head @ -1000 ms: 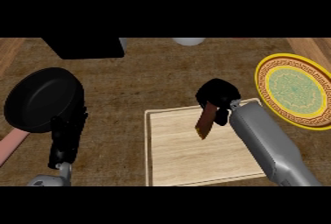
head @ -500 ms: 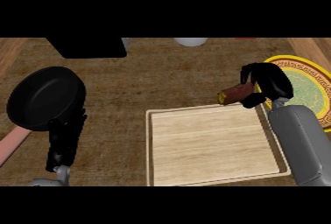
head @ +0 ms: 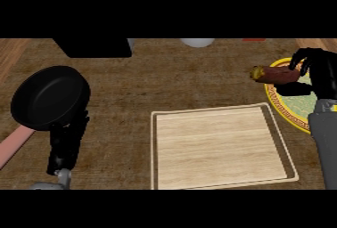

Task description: Pick the sweet potato from the tray and place it in the plate

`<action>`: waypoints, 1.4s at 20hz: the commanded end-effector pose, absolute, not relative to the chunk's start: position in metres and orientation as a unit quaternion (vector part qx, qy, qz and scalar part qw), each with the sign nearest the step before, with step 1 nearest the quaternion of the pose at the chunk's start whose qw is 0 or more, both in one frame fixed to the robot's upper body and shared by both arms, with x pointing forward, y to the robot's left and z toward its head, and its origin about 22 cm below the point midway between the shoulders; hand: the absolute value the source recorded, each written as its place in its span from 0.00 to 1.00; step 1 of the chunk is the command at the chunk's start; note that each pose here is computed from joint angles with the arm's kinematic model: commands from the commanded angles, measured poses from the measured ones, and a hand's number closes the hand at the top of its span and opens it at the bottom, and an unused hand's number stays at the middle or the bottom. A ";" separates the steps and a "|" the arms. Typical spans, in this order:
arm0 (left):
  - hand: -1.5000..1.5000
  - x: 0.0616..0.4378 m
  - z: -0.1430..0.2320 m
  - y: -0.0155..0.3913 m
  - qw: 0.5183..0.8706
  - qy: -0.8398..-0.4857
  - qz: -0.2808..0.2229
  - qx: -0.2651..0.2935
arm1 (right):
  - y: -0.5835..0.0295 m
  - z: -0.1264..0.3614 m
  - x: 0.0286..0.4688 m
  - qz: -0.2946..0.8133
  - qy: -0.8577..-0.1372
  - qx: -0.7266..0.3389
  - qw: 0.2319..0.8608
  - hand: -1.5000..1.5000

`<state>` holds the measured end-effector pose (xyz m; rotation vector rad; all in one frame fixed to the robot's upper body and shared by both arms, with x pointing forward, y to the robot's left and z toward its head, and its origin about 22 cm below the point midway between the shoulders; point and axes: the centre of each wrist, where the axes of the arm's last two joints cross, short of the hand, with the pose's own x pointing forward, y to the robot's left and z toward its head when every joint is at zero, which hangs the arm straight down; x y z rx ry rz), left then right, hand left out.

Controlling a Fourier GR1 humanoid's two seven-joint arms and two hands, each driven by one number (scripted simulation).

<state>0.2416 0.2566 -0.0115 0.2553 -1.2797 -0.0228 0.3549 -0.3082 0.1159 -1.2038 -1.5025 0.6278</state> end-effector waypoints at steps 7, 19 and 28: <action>0.50 0.249 -0.007 0.238 0.797 -0.594 -0.021 0.103 | -0.384 0.139 0.368 0.195 -0.584 -0.538 0.575 1.00; 0.50 0.256 0.011 0.237 0.794 -0.599 -0.027 0.098 | -0.448 0.090 0.371 0.249 -0.501 -0.517 0.648 1.00; 0.50 0.263 -0.013 0.229 0.788 -0.608 -0.029 0.098 | -0.472 0.069 0.354 0.305 -0.440 -0.410 0.738 0.00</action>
